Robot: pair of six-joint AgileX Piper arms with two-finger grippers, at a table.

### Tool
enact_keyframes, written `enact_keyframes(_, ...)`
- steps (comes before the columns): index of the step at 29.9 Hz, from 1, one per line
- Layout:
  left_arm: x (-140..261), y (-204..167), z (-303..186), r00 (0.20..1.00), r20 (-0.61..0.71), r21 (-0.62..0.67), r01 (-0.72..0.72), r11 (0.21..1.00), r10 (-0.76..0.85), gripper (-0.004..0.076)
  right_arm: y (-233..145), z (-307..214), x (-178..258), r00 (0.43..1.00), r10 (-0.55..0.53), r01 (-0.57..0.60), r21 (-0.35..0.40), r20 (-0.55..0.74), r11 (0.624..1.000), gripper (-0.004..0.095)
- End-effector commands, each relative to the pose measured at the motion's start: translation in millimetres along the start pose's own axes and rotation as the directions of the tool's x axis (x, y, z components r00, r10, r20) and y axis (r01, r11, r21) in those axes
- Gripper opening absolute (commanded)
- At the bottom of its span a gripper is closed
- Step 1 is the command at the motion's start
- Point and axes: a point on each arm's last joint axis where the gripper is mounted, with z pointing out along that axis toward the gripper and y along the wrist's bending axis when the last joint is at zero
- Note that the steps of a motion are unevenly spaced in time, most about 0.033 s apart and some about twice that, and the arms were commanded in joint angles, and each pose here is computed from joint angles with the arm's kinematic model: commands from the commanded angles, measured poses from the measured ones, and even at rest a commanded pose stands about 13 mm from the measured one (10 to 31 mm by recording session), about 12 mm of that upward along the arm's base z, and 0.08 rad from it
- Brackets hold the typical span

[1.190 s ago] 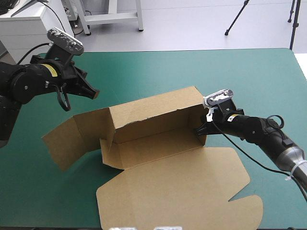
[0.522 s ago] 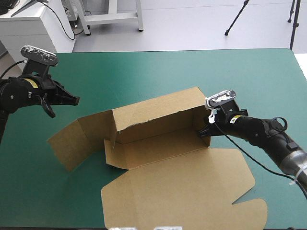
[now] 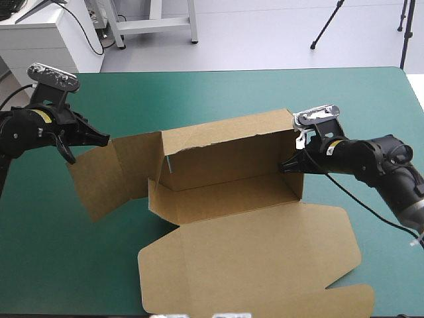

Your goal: Fold the box

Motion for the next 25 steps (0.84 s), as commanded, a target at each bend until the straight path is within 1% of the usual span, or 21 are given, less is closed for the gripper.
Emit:
enact_keyframes(1,-8,1,-17,0.994,0.112,-0.017,0.017,1.000,-0.015,-0.0010,-4,-8,-13,0.999,0.024,-0.023,0.035,-0.023,0.999,-0.0018)
enact_keyframes(3,-8,1,-17,0.993,0.113,-0.018,0.017,1.000,-0.015,-0.0010,-5,2,-15,0.996,0.028,-0.025,0.036,-0.084,0.999,-0.0018)
enact_keyframes(12,-8,1,-17,0.993,0.115,-0.018,0.017,1.000,-0.015,-0.0010,-10,53,-32,0.972,0.071,-0.065,0.036,-0.224,0.997,-0.0018)
enact_keyframes(18,-8,2,-17,0.993,0.120,-0.019,0.017,1.000,-0.015,-0.0010,-14,84,-56,0.969,0.072,-0.065,0.035,-0.237,0.997,-0.0018)
enact_keyframes(25,-9,1,-18,0.991,0.130,-0.017,0.008,1.000,-0.006,-0.0010,-17,108,-79,0.973,0.062,-0.056,0.036,-0.221,0.998,-0.0018)
